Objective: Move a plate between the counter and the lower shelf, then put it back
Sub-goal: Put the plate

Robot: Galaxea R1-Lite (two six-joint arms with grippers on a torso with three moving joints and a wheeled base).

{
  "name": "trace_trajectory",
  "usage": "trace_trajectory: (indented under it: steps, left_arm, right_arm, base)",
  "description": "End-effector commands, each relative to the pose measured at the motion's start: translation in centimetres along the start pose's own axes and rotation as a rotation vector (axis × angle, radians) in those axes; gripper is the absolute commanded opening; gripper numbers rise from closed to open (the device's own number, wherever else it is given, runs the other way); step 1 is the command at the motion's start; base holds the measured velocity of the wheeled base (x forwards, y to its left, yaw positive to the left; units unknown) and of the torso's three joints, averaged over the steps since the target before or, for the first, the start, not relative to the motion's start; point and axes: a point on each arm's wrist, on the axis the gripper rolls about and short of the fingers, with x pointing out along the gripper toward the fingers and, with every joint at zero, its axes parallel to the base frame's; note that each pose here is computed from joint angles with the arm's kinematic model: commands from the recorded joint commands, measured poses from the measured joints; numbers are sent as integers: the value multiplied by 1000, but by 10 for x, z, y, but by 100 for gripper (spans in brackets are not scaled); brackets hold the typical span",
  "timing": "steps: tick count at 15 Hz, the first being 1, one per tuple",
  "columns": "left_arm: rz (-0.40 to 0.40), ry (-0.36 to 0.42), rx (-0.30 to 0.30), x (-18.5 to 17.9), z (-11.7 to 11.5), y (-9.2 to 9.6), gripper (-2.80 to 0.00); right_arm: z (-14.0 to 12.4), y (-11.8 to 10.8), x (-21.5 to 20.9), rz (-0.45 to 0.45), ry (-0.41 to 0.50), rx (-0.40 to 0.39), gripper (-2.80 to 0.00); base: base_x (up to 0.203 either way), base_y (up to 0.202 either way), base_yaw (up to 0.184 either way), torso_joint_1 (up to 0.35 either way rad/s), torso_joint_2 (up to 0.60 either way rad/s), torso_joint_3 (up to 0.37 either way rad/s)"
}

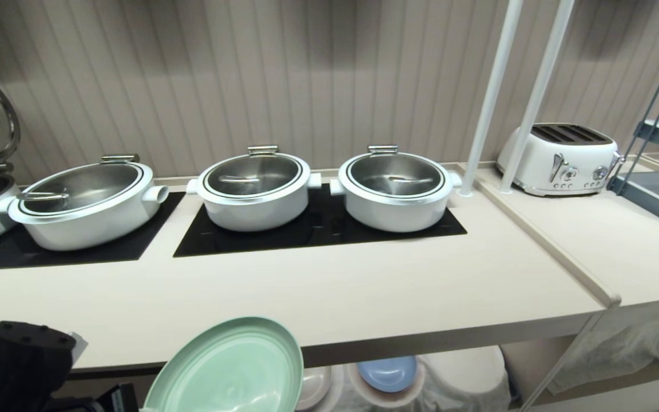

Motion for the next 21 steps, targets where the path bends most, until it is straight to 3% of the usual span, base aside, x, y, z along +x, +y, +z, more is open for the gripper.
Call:
trace_trajectory:
  steps: [1, 13, 21]
  left_arm:
    - [-2, -2, -4, 0, 0, -1, -280]
    - [-12, -6, 8, 2, 7, -9, -280]
    - [-21, -81, 4, 4, 31, -36, -280]
  right_arm:
    - [0, 0, 0, 1, 0, -1, -280]
    - [0, 0, 0, 0, 0, -1, -280]
    - [0, 0, 0, 0, 0, -1, -280]
  base:
    - [0, 140, 1, 2, 4, 7]
    - [0, 6, 0, 0, 0, 0]
    - [0, 0, 0, 0, 0, 0]
